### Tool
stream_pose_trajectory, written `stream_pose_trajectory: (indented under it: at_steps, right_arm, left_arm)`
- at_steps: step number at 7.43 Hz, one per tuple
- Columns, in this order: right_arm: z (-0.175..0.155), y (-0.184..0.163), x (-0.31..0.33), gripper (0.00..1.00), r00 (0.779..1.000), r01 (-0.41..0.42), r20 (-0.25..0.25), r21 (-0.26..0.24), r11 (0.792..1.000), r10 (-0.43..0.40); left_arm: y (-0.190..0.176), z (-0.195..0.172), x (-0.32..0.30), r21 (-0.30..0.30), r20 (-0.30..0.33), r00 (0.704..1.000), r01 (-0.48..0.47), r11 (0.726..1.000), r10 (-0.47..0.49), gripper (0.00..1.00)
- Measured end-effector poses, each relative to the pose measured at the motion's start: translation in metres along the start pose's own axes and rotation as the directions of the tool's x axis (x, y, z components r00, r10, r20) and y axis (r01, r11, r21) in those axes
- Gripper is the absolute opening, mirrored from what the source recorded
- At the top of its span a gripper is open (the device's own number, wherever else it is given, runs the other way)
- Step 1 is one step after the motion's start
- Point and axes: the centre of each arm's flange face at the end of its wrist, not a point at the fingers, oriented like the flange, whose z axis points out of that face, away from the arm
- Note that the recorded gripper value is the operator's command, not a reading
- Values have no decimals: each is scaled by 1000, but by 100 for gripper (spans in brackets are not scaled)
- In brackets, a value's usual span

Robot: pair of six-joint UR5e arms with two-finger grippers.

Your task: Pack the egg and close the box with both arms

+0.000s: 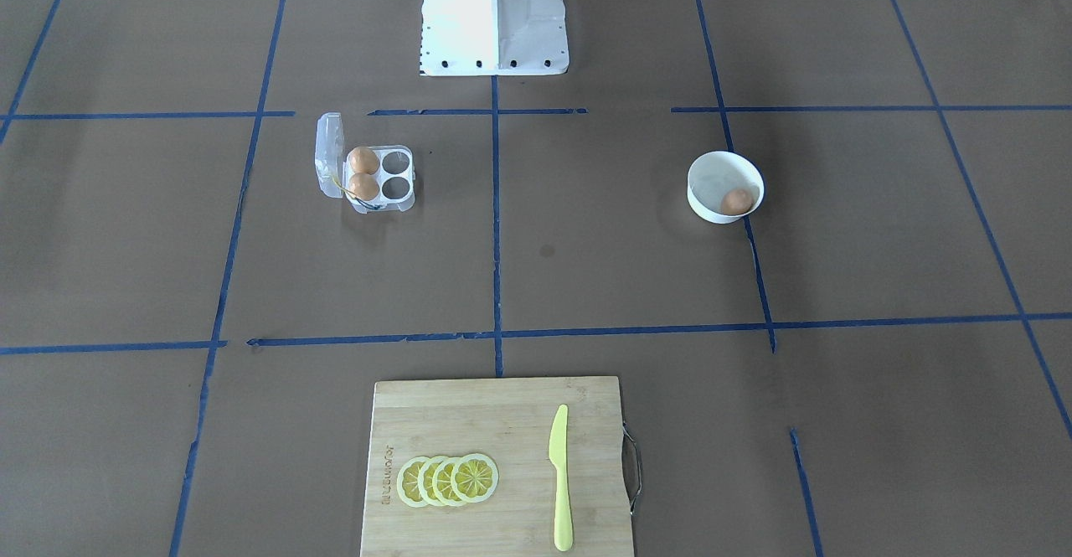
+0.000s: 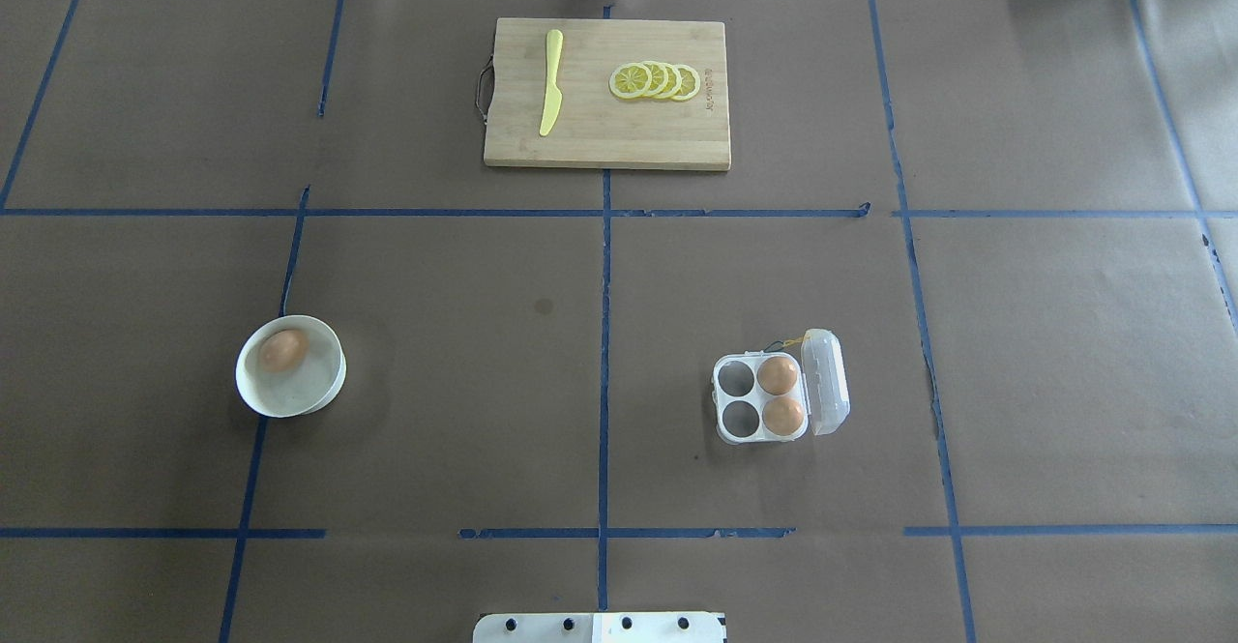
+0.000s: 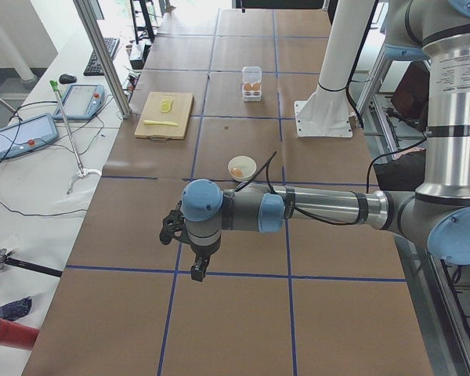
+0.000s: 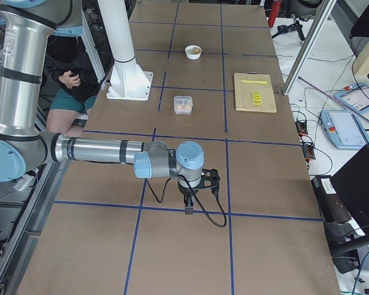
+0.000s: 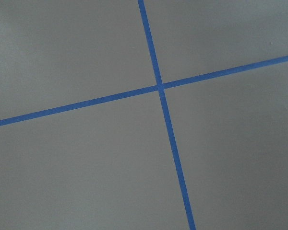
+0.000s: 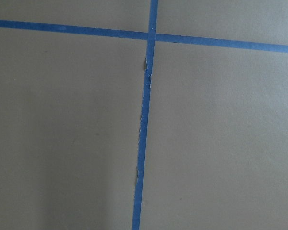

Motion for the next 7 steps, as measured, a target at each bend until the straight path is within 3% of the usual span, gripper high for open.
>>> stream_pose_trajectory:
  at_steps: [5,7]
  right_arm:
    - [-4,-1,-5,100,1000,7,7,9,1000,-7]
    - [-7,-4,-8,100,1000,7,13,13,1000,-7]
  left_arm:
    - [-1,0,1,4,1,1000,-9,1000,9,100]
    - [-6,-3,2,39,11,999,-46,998,46,100]
